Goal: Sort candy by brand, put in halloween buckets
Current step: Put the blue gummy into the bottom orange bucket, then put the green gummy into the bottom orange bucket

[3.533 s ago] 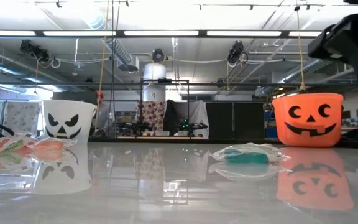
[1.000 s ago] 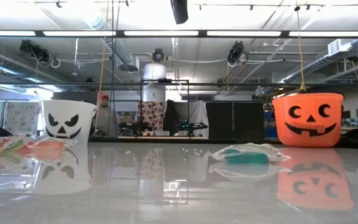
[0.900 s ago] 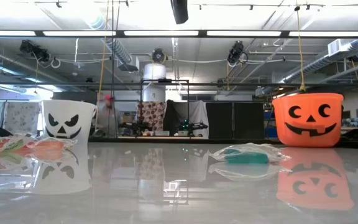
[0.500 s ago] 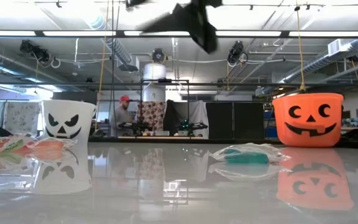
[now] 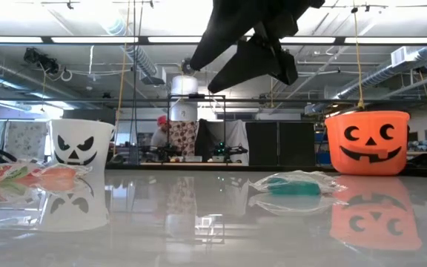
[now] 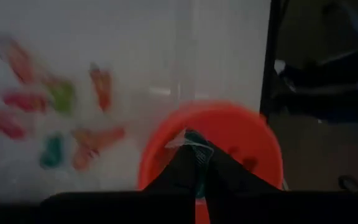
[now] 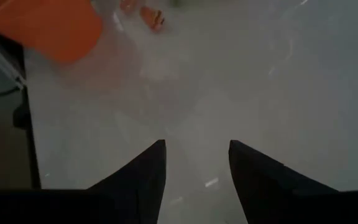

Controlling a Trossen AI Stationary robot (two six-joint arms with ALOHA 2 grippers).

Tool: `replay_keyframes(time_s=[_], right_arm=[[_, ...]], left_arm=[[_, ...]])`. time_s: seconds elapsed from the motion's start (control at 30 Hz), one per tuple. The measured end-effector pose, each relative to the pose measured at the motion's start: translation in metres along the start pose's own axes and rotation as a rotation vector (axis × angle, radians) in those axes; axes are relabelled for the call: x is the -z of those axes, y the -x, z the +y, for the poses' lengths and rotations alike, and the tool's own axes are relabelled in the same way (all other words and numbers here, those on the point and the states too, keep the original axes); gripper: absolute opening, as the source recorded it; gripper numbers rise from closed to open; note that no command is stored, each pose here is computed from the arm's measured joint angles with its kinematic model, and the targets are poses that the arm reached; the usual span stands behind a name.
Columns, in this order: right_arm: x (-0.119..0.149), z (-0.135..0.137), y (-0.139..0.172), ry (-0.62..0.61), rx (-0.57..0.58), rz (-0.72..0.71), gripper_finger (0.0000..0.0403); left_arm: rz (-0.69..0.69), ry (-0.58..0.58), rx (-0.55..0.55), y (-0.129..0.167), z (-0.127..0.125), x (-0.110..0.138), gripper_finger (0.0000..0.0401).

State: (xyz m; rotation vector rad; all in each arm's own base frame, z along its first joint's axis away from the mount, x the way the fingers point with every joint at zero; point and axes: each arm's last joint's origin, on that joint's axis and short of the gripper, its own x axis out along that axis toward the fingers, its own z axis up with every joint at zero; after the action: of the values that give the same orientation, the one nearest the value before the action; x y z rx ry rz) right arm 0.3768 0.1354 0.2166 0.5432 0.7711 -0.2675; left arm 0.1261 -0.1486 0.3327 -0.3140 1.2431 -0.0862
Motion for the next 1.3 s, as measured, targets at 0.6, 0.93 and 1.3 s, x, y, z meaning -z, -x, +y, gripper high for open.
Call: replay_keyframes(time_s=[0.6,0.93,1.3], right_arm=[[0.015,-0.027,0.003,0.043,0.188,0.270,0.0185],[0.004,-0.063,0.003,-0.065,0.373,0.392,0.0185],[0.026,-0.084,-0.016,-0.208,0.311,0.467,0.0185]], left_arm=[[0.090,0.276,0.026,-0.093,0.005,0.057,0.0016],[0.049,0.276,0.073,-0.095,0.001,0.055,0.0115],[-0.031,0.291,0.175,-0.061,-0.020,0.038,0.0141]])
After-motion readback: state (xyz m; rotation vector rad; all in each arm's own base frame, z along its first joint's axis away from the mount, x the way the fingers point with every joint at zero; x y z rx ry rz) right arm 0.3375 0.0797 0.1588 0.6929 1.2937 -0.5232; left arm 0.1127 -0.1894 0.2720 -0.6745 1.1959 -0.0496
